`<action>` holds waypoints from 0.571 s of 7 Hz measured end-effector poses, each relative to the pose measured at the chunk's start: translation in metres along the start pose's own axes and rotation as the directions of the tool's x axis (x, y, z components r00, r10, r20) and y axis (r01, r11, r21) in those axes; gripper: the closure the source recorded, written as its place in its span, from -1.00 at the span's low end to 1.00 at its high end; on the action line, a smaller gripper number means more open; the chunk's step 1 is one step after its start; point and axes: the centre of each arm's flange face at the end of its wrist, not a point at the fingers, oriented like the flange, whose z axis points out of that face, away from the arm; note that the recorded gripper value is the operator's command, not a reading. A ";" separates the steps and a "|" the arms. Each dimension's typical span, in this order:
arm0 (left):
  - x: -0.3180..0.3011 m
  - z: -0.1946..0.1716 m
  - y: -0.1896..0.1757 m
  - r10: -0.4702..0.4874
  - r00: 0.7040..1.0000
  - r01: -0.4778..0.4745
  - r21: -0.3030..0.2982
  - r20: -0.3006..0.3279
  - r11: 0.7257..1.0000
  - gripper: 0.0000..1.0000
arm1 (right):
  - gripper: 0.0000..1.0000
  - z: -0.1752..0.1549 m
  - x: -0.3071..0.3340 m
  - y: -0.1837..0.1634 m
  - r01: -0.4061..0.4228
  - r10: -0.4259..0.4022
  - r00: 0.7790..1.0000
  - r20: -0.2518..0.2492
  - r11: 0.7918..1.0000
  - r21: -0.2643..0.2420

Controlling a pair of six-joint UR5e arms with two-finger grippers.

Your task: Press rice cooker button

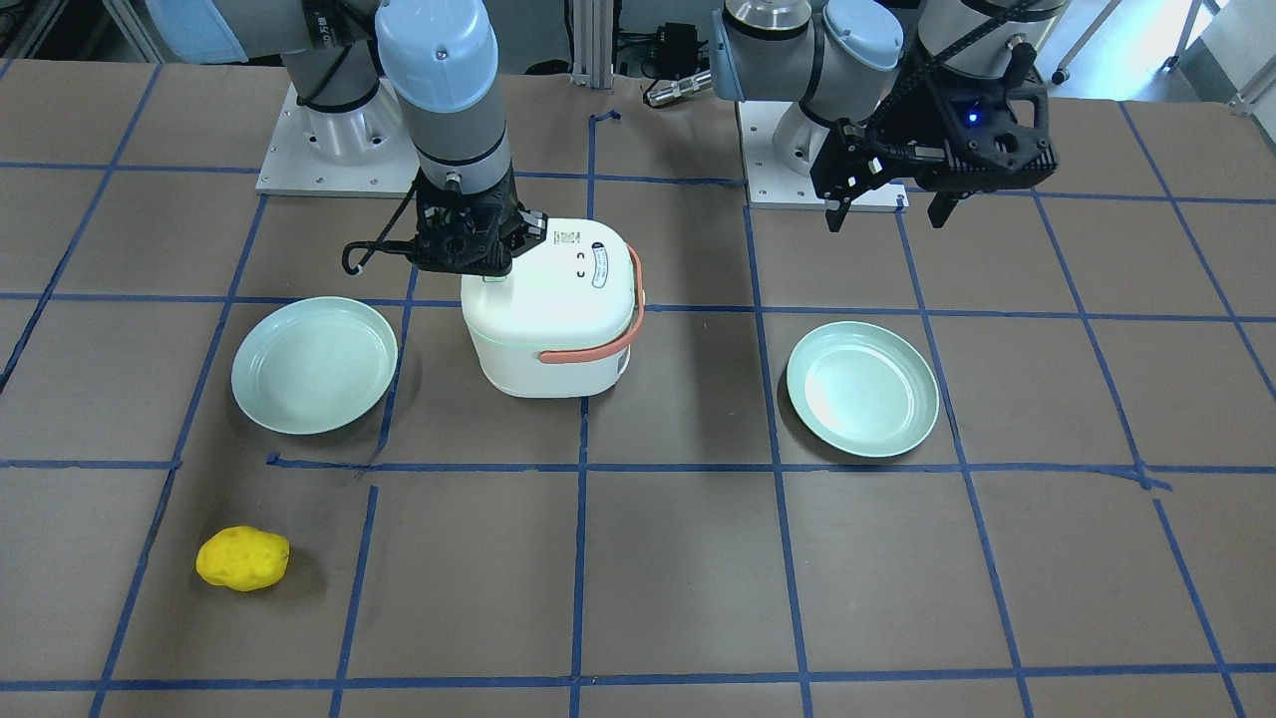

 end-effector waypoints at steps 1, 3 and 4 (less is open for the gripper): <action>0.000 0.000 0.000 0.000 1.000 0.000 0.000 0.000 1.000 -1.00 | 0.23 0.000 0.000 0.000 0.007 -0.007 1.000 0.000 1.000 0.001; 0.000 0.000 0.000 0.000 1.000 0.000 0.000 0.000 1.000 -1.00 | -1.00 -0.014 0.001 -0.004 0.005 -0.005 1.000 0.000 0.999 0.033; 0.000 0.000 0.000 0.000 1.000 0.000 0.000 0.000 1.000 -1.00 | -1.00 -0.041 0.004 -0.011 -0.002 0.002 1.000 -0.006 0.996 0.090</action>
